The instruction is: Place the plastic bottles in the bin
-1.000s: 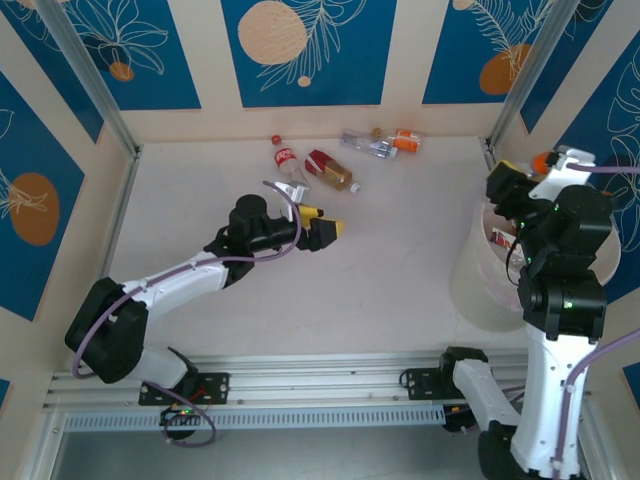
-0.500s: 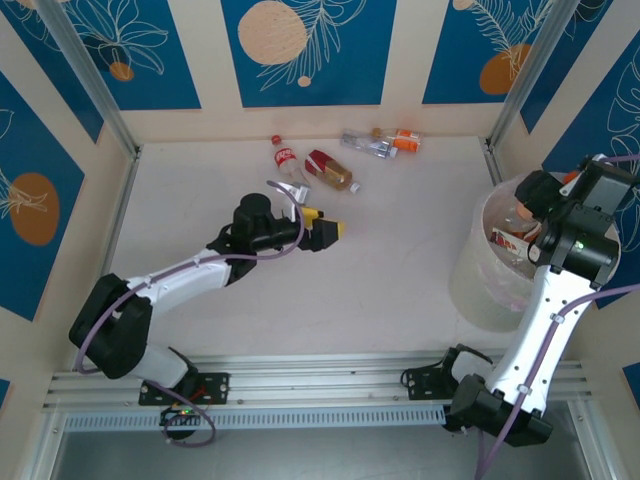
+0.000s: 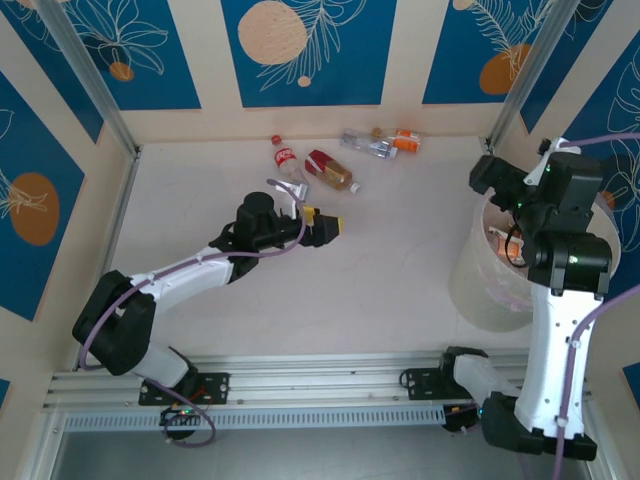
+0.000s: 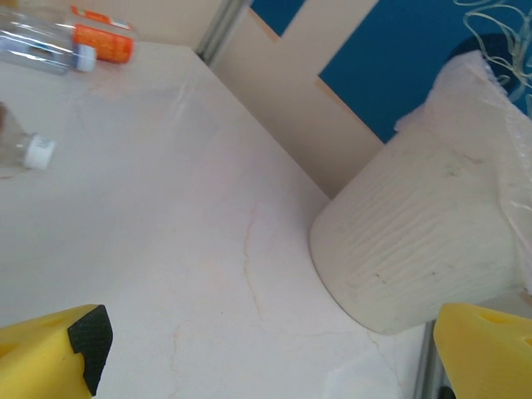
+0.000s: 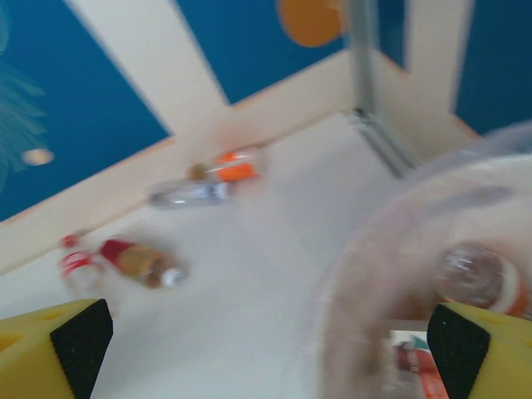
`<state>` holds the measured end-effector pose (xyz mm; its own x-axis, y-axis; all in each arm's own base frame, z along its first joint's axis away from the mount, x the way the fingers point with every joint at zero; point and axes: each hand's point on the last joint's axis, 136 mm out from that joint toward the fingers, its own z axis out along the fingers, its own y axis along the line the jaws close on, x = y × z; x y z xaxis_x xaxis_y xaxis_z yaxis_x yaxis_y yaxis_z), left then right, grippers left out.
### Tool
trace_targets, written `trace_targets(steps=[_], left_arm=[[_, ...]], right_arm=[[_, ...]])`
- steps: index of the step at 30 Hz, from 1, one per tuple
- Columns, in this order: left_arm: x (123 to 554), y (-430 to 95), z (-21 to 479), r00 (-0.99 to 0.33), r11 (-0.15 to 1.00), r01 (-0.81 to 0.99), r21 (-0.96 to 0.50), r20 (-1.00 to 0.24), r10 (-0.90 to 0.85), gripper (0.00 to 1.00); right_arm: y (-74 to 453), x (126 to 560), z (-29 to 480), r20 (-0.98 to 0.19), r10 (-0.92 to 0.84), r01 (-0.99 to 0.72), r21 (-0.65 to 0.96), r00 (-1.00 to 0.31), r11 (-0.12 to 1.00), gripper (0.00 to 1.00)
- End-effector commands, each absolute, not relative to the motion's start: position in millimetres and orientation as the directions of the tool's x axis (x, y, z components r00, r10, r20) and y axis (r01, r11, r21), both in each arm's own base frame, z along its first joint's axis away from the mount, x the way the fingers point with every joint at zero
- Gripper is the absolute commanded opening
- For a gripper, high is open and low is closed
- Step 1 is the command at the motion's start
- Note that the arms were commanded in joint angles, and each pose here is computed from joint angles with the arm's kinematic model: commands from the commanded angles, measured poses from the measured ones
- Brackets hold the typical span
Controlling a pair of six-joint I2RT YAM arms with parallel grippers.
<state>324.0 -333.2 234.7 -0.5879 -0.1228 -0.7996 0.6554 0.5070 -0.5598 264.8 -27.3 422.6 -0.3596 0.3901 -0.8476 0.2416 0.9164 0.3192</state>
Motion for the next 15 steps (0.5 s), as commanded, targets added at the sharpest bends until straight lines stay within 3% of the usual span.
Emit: trace_targets(steps=[1, 5, 9, 15], left_arm=[[338, -316, 218, -0.59, 0.63, 0.561, -0.538, -0.793, -0.153, 1.0], [351, -289, 203, -0.582, 0.746, 0.431, -0.508, -0.788, -0.2, 1.0], [360, -252, 186, -0.585, 0.844, 0.258, -0.47, -0.771, -0.251, 1.0], [362, -214, 164, -0.605, 0.881, 0.082, -0.465, -0.726, -0.326, 1.0]], right_arm=[[24, 288, 435, -0.841, 0.36, 0.009, 0.389, -0.403, 0.921, 0.99], [84, 319, 420, -0.83, 0.278, -0.196, 0.413, -0.483, 0.889, 0.99], [134, 352, 392, -0.833, 0.138, -0.297, 0.339, -0.535, 0.893, 0.99], [189, 406, 328, -0.789, -0.034, -0.4, 0.273, -0.614, 0.875, 0.99]])
